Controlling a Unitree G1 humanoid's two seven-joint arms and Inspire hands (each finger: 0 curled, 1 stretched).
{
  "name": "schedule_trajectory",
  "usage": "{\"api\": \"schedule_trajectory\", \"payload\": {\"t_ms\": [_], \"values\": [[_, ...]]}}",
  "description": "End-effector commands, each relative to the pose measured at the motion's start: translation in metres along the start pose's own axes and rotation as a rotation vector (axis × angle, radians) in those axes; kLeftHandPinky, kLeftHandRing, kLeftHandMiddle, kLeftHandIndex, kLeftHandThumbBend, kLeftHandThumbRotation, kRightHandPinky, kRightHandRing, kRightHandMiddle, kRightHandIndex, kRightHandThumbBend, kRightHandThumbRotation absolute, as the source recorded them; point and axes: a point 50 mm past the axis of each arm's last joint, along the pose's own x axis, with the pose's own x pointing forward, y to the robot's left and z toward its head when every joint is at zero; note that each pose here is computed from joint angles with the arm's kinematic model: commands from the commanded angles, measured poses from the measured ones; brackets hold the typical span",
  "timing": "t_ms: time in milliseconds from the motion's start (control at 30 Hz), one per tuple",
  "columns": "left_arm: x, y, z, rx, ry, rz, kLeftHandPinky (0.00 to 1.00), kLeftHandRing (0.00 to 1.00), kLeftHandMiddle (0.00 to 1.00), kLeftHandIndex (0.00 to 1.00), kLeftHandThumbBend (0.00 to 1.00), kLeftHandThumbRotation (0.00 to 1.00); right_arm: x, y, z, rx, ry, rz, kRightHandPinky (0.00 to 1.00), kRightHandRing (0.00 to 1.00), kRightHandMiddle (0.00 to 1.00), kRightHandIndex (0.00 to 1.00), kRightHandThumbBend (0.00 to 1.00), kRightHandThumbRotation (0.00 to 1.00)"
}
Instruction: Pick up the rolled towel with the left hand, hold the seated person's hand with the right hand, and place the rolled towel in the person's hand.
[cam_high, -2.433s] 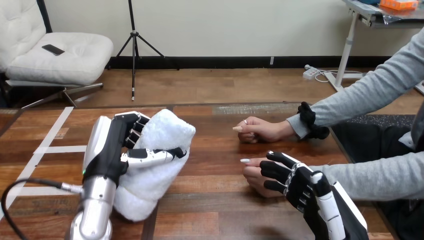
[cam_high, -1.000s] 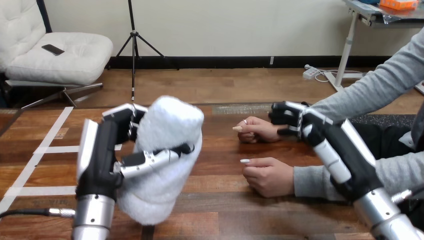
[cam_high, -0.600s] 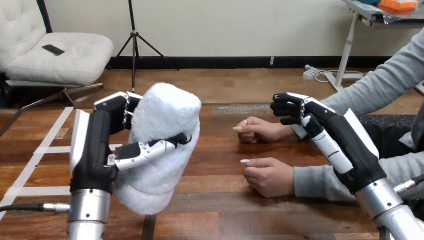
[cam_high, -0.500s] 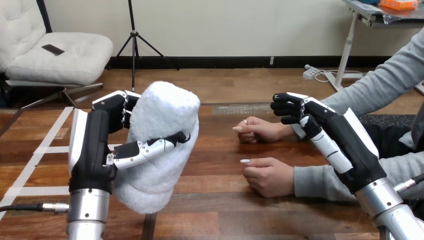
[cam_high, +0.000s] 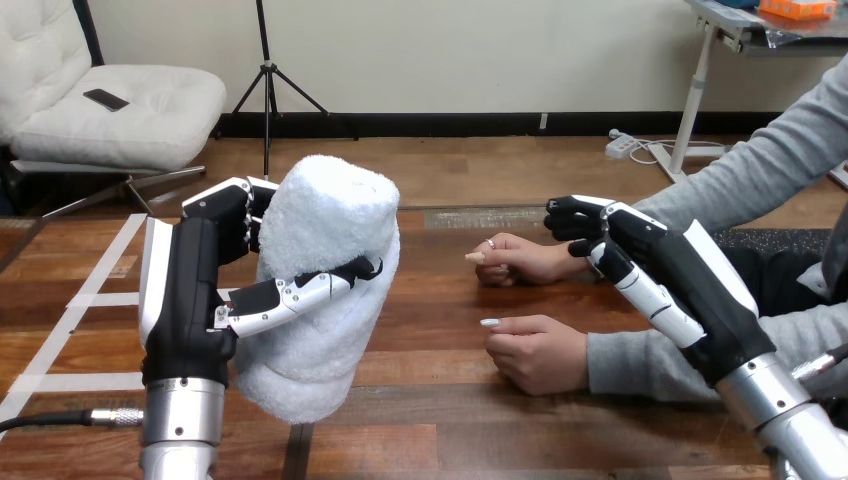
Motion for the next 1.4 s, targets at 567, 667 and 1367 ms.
{"api": "schedule_trajectory", "payload": {"t_ms": [567, 667, 1367], "values": [[0.021, 0.004, 0.018, -0.050, -0.130, 0.045, 0.32, 0.36, 0.40, 0.41, 0.64, 0.00, 0.035, -0.038, 0.012, -0.202, -0.017, 0.030, 0.76, 0.83, 0.84, 0.83, 0.70, 0.85], [0.021, 0.004, 0.017, -0.048, -0.128, 0.044, 0.32, 0.36, 0.40, 0.41, 0.64, 0.00, 0.037, -0.040, 0.009, -0.221, 0.014, 0.039, 0.75, 0.83, 0.85, 0.84, 0.76, 0.85], [0.020, 0.004, 0.017, -0.051, -0.126, 0.043, 0.31, 0.35, 0.40, 0.41, 0.66, 0.00, 0.045, -0.049, -0.004, -0.329, 0.166, 0.097, 0.77, 0.87, 0.89, 0.88, 0.82, 0.77]]}}
